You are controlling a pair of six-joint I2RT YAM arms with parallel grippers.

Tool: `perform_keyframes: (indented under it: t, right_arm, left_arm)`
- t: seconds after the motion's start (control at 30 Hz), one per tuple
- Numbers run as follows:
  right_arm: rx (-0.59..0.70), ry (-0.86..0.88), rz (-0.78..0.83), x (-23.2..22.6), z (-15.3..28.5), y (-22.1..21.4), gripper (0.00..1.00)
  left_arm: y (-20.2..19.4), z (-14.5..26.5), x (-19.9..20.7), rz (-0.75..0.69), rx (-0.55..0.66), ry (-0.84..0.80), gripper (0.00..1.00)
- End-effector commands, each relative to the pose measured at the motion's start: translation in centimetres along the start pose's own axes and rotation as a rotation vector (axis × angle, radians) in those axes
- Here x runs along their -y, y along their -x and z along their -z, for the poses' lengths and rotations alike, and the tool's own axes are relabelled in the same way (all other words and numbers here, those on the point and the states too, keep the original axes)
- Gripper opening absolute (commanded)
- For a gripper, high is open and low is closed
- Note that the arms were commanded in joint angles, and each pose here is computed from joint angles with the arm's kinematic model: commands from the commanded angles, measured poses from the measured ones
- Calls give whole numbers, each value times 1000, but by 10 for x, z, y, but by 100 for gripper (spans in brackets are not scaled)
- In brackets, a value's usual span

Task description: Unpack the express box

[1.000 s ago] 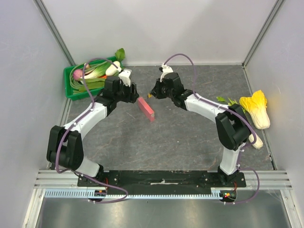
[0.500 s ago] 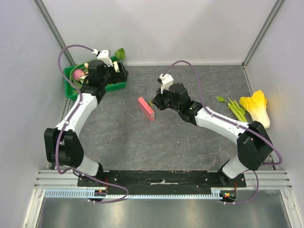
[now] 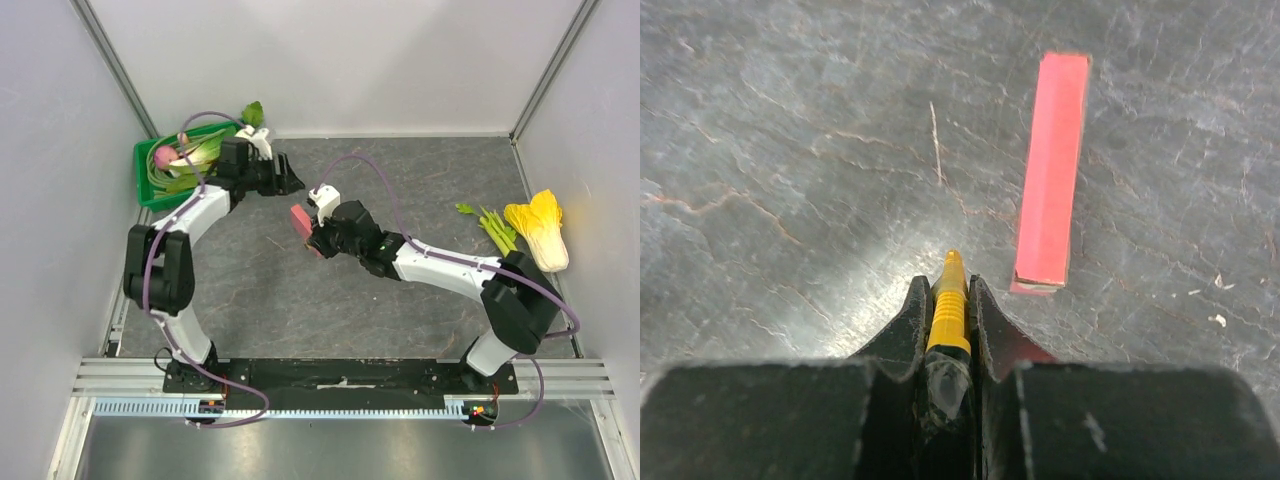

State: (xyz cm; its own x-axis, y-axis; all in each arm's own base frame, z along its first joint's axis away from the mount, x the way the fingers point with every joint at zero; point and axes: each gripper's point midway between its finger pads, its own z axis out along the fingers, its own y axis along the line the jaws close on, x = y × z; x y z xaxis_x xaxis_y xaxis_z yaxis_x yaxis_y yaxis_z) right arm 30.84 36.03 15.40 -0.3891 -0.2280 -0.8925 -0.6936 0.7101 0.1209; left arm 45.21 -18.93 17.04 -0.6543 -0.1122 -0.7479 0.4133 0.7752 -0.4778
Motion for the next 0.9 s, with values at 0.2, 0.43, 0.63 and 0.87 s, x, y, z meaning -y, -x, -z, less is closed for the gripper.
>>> perform_keyframes:
  t: [0.2, 0.43, 0.63, 0.87]
  right_arm:
    - [-16, -128, -9, 23, -14, -24, 0]
    - [-11, -208, -48, 36, -14, -32, 0]
    - [-5, -259, -57, 45, -11, -33, 0]
    - [-13, -262, -63, 46, -10, -38, 0]
  left_arm:
    - [-42, -49, 56, -80, -180, -202, 71]
    - [-61, -54, 43, -111, -266, -163, 67]
    - [-86, -47, 34, -117, -320, -139, 66]
    - [-100, -42, 29, -138, -361, -122, 65]
